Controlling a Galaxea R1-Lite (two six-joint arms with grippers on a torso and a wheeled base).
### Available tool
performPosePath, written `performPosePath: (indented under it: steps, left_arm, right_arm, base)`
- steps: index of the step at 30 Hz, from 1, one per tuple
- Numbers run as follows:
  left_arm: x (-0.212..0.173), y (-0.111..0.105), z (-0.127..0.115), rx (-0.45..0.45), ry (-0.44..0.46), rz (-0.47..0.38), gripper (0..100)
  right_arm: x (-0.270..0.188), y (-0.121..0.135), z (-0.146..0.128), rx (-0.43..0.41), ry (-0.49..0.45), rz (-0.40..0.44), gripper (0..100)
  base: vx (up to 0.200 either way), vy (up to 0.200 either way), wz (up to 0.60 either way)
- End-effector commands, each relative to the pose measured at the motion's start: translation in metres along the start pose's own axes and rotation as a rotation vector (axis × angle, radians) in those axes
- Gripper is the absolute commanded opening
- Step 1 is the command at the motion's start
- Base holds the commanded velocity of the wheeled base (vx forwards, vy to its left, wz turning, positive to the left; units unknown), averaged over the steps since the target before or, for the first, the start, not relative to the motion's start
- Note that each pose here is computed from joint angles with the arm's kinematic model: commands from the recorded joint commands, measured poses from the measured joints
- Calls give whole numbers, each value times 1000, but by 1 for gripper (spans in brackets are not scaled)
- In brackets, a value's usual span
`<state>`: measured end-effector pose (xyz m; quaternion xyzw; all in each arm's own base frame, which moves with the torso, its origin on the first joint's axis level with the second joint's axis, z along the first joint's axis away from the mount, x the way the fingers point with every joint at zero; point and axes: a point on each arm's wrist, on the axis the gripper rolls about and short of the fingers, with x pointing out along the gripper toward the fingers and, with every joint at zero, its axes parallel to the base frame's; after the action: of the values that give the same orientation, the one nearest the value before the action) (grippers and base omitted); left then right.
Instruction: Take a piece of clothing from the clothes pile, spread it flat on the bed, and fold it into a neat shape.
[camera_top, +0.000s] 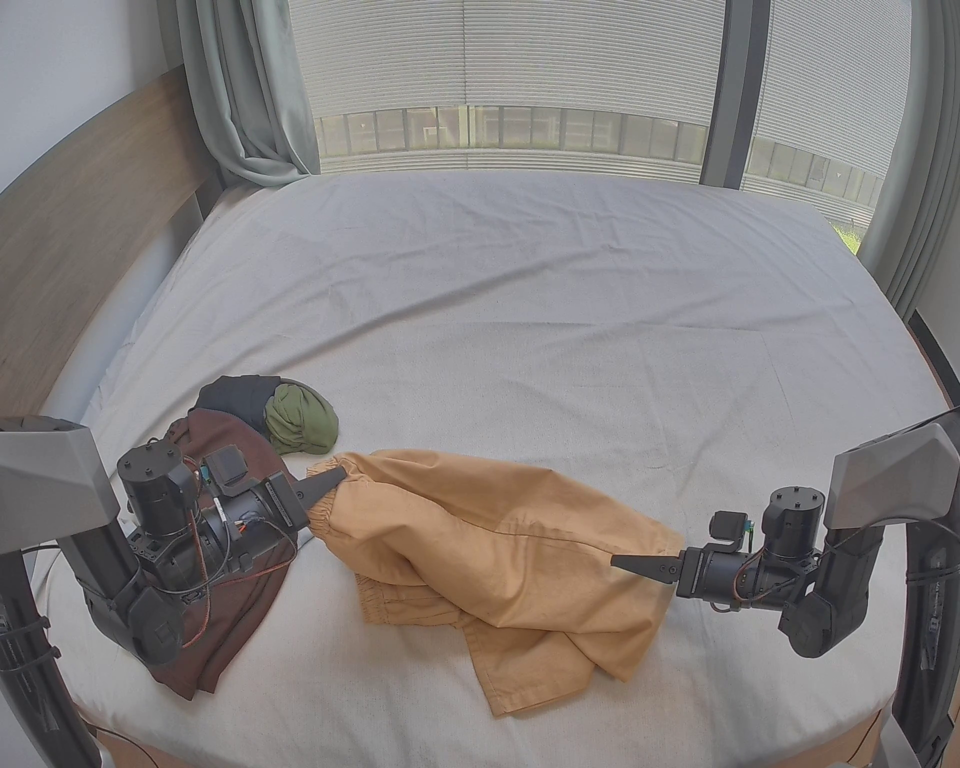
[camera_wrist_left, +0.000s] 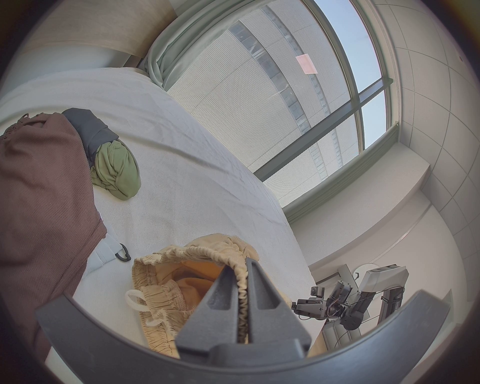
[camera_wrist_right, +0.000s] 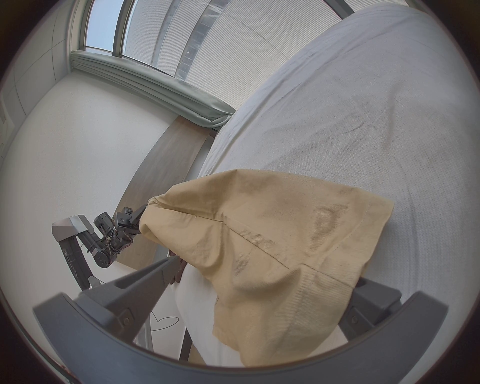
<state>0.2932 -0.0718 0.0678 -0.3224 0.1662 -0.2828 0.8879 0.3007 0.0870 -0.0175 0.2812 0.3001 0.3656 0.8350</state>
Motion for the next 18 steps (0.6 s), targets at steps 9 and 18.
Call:
performPosePath:
  steps: [9, 18]
  left_arm:
    - [0, -1, -1, 0, 3, -3, 0]
    - [0, -1, 0, 0, 1, -2, 0]
  right_arm:
    - [6, -5, 1, -2, -17, -19, 0]
    - [4, 2, 3, -15, -22, -7, 0]
  base:
    - [0, 0, 0]
    - [0, 0, 0]
